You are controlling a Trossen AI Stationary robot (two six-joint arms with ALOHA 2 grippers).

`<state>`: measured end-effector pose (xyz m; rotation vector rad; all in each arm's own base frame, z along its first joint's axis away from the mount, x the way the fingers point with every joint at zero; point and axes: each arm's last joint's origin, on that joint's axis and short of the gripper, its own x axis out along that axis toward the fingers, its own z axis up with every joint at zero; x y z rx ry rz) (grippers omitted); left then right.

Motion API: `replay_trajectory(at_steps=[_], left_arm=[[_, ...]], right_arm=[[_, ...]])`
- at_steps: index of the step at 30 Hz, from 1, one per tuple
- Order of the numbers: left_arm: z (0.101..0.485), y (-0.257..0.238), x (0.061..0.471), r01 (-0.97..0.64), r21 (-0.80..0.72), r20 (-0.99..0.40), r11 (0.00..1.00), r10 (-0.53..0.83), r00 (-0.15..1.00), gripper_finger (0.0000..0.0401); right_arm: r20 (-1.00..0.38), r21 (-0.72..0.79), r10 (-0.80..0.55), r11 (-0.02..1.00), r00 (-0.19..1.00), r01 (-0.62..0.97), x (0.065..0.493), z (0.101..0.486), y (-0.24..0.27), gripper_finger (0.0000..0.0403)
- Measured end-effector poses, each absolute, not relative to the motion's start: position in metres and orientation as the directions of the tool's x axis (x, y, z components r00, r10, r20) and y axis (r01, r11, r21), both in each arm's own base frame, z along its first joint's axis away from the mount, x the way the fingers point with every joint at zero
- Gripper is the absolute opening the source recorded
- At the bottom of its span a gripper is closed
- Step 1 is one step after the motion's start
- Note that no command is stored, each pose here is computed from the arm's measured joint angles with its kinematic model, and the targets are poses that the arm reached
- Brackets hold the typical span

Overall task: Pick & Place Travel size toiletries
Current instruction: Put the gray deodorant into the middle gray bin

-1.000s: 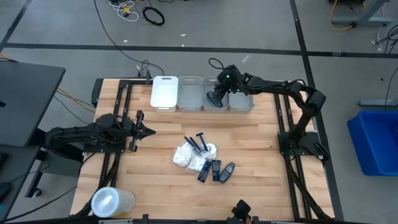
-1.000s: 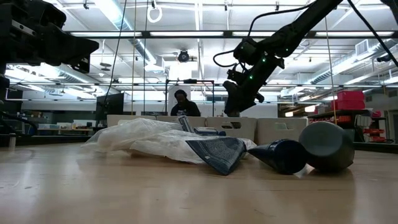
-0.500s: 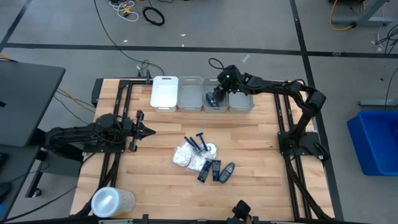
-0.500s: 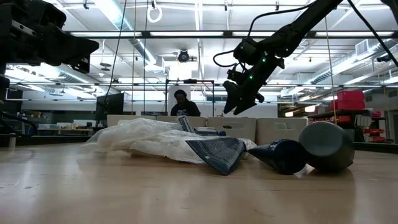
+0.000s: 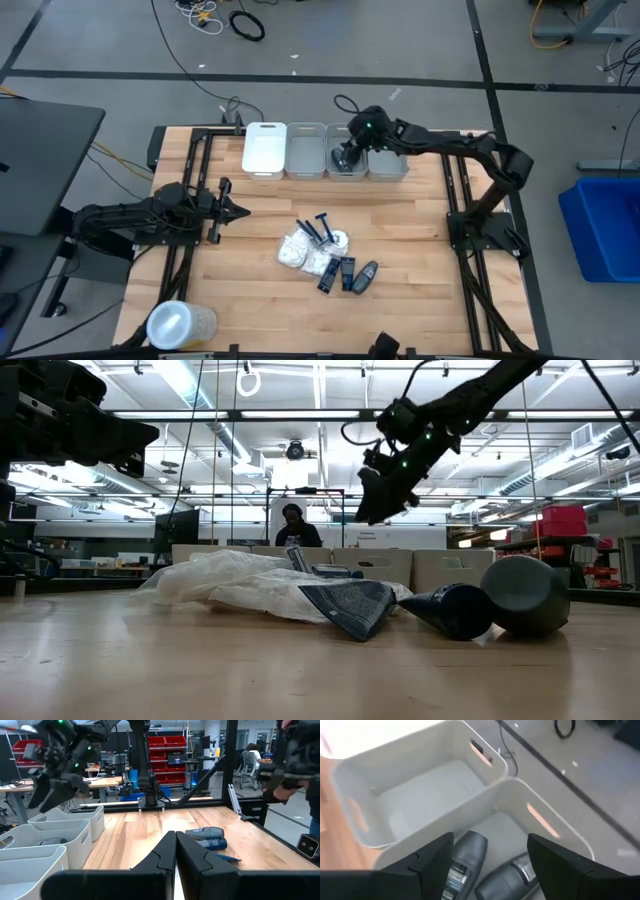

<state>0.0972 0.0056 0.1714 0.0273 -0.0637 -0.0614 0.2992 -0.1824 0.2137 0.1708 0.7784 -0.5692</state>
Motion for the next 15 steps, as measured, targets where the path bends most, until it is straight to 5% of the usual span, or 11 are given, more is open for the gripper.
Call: replay_trajectory(at_steps=[15], left_arm=[[0.171,0.006,0.097,0.06,0.029,0.063,0.998,-0.062,0.996,0.0016]], right_arm=[[-0.661,-0.116,-0.353,0.92,0.662,0.374,0.315,0.234,-0.135,0.0277]])
